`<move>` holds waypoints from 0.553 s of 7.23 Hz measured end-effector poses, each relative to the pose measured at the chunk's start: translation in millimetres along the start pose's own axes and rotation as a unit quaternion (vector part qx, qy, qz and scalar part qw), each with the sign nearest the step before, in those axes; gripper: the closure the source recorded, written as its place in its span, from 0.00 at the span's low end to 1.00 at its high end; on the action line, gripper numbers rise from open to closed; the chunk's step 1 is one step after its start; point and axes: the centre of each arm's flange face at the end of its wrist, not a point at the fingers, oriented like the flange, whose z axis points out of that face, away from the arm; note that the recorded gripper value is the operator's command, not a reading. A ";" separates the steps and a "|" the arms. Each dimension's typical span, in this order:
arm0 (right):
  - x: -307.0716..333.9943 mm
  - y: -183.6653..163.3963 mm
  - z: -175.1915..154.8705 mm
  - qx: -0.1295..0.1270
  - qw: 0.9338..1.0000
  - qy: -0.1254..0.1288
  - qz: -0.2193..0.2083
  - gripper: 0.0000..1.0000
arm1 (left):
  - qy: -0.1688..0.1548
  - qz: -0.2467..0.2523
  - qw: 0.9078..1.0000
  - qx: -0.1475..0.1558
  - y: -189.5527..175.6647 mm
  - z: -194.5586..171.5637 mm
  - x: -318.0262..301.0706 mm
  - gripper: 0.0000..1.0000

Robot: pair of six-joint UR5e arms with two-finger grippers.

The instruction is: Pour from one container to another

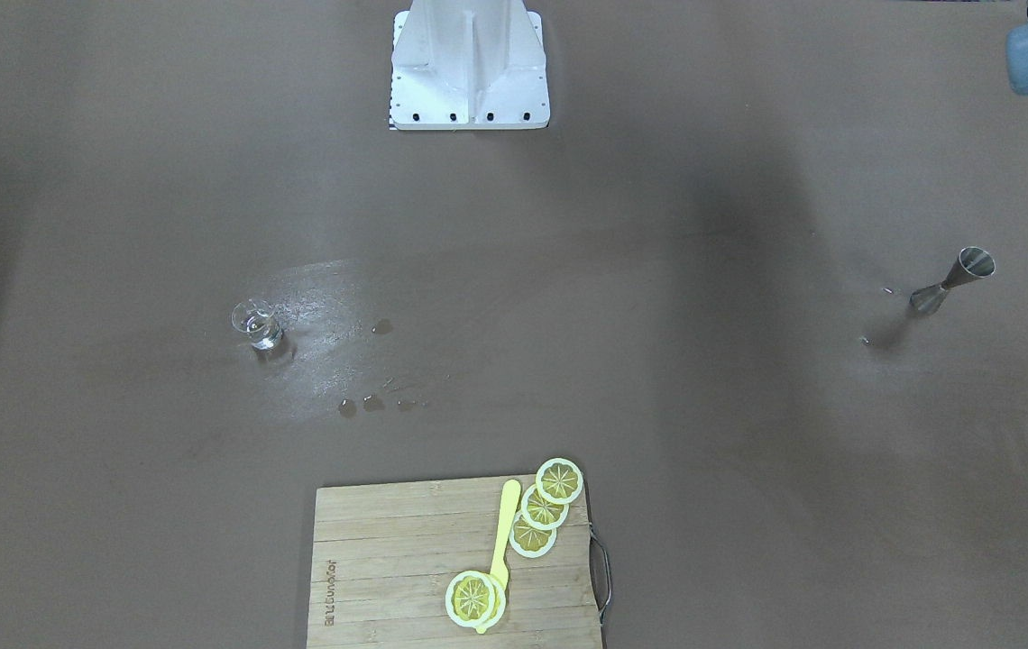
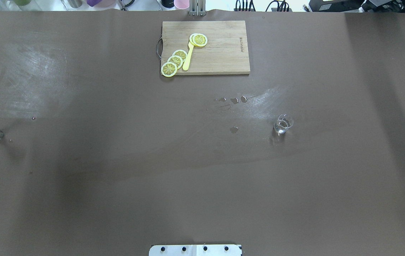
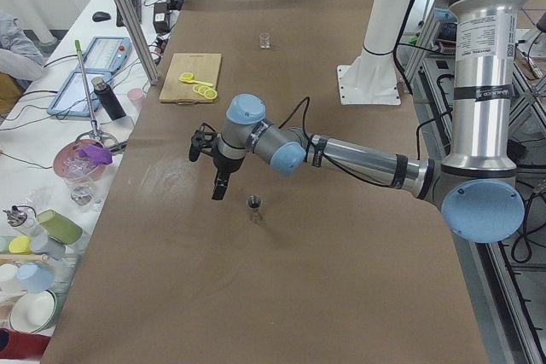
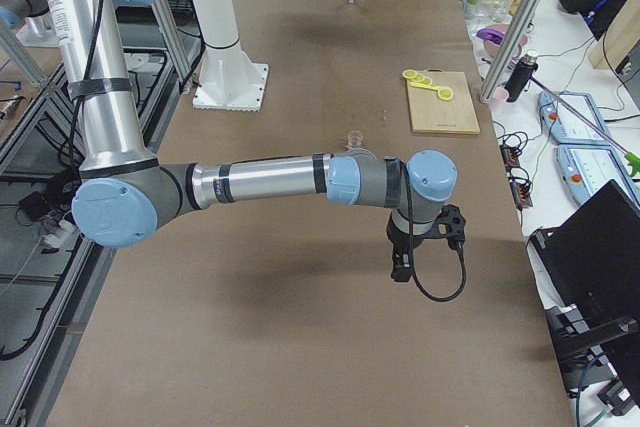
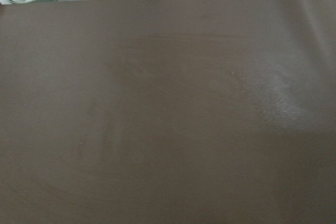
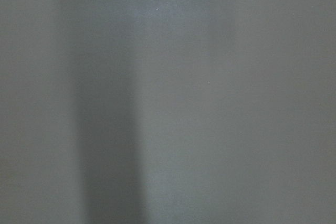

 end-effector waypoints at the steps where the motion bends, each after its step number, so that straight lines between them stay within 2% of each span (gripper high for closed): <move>1: -2.8 0.2 0.3 0.000 1.000 -0.010 0.000 0.00 | -0.007 -0.046 0.998 -0.032 1.5 3.9 -43.3 0.02; 2: -3.6 0.9 1.5 0.000 1.000 -0.016 0.001 0.00 | -0.007 -0.090 0.994 -0.059 6.7 7.4 -79.5 0.02; 3: -4.1 1.4 2.3 -0.001 1.000 -0.019 0.000 0.00 | -0.002 -0.108 0.991 -0.078 14.1 8.8 -104.3 0.02; 4: -4.6 1.6 3.2 -0.001 1.000 -0.019 -0.002 0.00 | 0.005 -0.093 0.991 -0.091 21.2 7.1 -121.9 0.02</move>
